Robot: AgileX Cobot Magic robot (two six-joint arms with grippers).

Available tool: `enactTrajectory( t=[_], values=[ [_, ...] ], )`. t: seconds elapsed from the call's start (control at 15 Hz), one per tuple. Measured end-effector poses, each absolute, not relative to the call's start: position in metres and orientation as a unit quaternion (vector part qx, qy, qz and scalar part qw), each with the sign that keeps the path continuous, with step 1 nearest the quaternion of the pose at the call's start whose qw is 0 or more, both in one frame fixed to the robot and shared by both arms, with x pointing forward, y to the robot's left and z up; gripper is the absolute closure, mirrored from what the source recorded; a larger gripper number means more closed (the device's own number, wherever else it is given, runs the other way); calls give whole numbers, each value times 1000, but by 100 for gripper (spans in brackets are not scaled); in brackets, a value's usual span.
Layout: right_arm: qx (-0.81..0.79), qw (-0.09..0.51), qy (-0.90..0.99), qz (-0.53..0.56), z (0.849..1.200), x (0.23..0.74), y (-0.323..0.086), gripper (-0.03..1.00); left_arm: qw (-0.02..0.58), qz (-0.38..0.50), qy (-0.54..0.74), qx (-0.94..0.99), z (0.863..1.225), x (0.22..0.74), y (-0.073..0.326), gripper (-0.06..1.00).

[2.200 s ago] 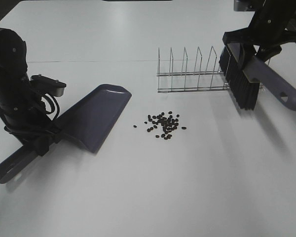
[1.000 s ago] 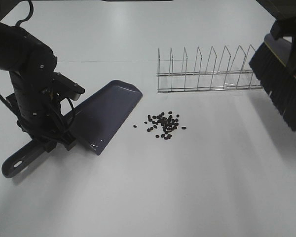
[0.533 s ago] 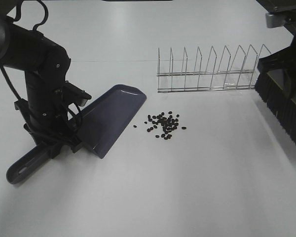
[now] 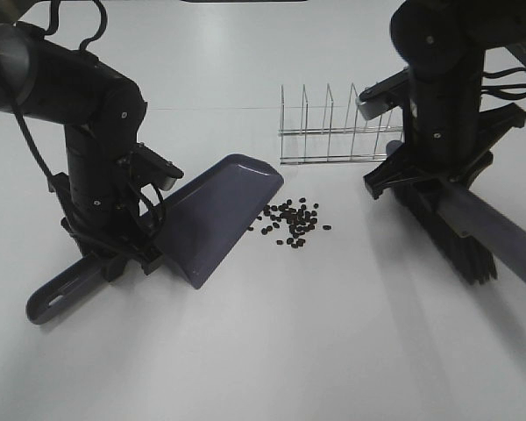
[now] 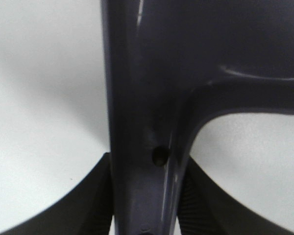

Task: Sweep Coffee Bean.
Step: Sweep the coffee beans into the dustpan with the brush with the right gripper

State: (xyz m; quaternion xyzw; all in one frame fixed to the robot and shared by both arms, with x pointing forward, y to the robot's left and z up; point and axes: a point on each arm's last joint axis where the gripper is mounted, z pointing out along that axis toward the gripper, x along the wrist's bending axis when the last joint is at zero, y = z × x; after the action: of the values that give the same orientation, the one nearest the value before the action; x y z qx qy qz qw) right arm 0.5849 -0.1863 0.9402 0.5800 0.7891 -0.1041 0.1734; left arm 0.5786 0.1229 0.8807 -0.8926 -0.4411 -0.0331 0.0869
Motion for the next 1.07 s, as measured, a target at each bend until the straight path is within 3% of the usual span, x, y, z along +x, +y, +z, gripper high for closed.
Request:
enactTrajectory(
  t=[0.27,0.73,1.07],
  values=[
    [564,161,804,-93,925,586,-153,63,91,-32,-446,-890,881,578,123,63],
    [578,152,801,-29,943,601,-138,63,140,-9,-448,-883,872,589,119,63],
    [564,133,815,-26,929,604,-131,63,138,5,-441,-887,872,593,114,63]
  ],
)
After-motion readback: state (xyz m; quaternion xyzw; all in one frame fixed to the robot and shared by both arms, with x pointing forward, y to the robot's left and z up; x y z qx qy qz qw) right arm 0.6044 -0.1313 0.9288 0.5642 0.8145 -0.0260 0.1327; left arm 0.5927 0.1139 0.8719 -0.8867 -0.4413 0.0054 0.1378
